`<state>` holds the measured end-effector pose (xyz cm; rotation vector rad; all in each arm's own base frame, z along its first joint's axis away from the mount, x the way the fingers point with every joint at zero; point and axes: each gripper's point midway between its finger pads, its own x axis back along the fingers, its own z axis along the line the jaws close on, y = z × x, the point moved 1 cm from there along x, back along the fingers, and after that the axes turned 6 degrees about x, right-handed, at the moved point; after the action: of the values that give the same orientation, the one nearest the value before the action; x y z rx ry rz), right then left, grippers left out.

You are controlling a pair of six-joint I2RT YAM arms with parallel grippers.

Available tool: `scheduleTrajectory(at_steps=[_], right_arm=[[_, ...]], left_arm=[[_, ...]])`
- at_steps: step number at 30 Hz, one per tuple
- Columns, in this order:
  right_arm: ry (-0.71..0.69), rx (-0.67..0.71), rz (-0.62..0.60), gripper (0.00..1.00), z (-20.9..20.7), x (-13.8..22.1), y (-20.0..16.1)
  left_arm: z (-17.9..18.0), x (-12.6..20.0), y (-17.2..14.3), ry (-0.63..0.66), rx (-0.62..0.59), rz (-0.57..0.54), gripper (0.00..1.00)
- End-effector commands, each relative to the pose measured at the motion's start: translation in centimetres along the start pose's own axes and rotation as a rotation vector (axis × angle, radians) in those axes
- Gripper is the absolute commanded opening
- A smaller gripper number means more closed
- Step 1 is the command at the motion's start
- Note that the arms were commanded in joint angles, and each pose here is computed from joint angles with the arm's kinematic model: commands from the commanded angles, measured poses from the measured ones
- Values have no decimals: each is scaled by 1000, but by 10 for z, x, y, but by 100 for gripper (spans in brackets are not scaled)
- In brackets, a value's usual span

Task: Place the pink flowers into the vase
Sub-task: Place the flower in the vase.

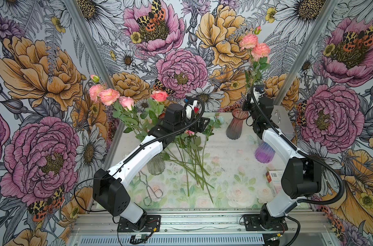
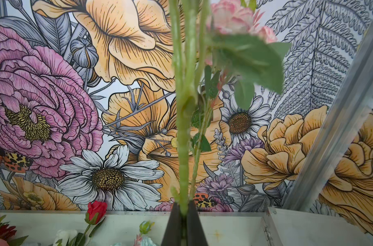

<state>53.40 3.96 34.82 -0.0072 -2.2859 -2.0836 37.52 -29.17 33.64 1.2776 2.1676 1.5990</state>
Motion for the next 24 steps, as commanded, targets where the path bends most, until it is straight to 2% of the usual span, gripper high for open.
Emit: scheduleTrajectory(at_steps=[1, 10, 14, 17, 24], right_arm=[[8, -6, 0, 0, 6, -6, -12], [22, -8, 80, 0, 17, -11, -54], [21, -18, 98, 9, 19, -13, -61], [31, -15, 126, 10, 21, -14, -69], [20, -13, 122, 23, 19, -9, -64]], left_arm=[[-12, 15, 8, -29, -41, -42, 98], [-11, 19, 10, -33, -31, -47, 98], [-10, 20, 10, -32, -27, -48, 98], [-9, 20, 11, -30, -20, -49, 98], [-7, 21, 12, -28, -9, -56, 98]])
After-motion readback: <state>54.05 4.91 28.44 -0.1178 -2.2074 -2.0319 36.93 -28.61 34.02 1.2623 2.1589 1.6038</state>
